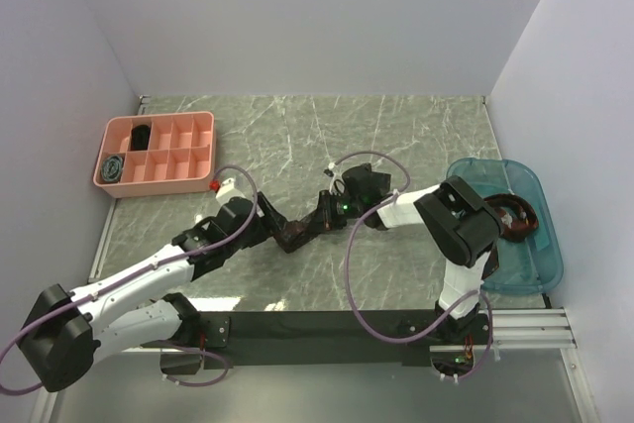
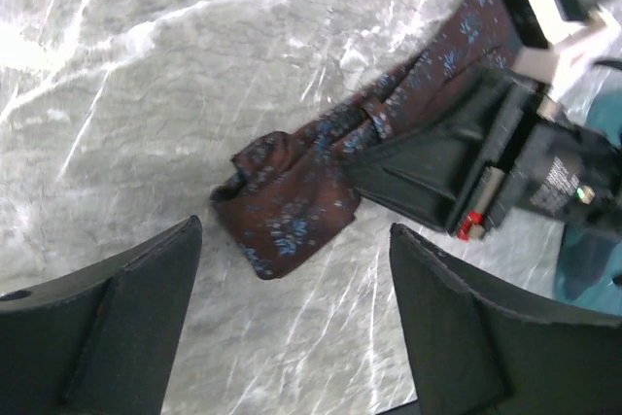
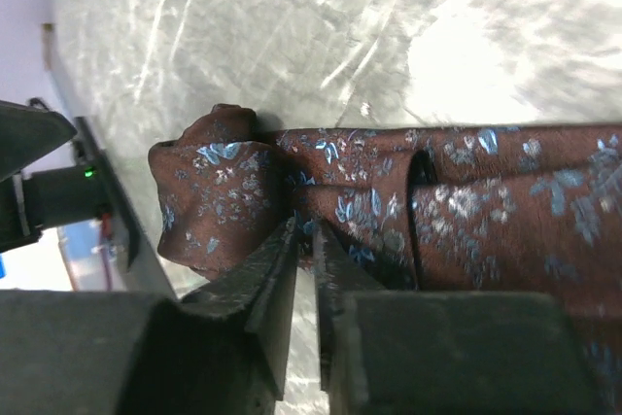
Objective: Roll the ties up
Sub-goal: Roll the tie
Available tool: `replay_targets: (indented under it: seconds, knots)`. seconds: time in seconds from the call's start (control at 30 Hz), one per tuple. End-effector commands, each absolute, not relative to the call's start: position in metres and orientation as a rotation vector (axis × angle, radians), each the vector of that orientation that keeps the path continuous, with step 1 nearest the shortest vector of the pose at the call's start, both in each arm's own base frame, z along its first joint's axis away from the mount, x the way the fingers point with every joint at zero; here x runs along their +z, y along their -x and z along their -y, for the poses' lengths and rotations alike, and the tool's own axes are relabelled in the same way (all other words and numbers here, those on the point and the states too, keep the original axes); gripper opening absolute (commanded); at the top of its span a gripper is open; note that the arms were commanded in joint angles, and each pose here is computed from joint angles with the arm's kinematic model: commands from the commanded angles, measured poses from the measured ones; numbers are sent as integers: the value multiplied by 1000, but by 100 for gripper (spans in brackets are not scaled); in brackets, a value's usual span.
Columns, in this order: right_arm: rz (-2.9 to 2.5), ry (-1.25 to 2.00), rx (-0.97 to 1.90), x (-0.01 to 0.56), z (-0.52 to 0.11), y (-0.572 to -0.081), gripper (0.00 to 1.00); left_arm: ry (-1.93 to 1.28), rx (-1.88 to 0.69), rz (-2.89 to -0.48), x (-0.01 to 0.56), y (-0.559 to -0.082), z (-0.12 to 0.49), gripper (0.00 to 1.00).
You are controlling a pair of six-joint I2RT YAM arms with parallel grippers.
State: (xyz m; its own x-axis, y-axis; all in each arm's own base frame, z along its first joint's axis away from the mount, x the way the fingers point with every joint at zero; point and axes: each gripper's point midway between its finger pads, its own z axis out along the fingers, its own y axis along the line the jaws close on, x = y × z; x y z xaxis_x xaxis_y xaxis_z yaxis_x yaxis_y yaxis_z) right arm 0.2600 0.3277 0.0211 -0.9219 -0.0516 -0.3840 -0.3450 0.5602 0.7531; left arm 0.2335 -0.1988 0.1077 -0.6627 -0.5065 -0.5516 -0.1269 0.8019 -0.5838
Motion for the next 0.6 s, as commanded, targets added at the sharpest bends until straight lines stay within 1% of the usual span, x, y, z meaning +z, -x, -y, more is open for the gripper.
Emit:
replay_targets:
  seconds: [0.0,0.1,0.13,0.17,0.37,0.43,0.57]
  knots:
    - [-2458,362,1148,31,-318,-271,21,575,-705,-2193,108,-239,200,79]
    - [-2429,377,1137,44,-318,-276,28,583,-719,-2204,103,-240,204,77]
    - [-2417,373,1122,48,-318,-279,29,582,-724,-2206,102,-241,206,74]
    - [-2411,378,1119,50,-318,-280,31,578,-727,-2213,100,-241,209,73]
    - [-2379,364,1084,62,-316,-290,33,595,-777,-2223,95,-239,217,70]
    - [-2355,394,1105,71,-320,-290,35,609,-762,-2227,91,-237,214,70]
    - [-2325,441,1164,84,-328,-289,44,632,-760,-2233,85,-232,211,71]
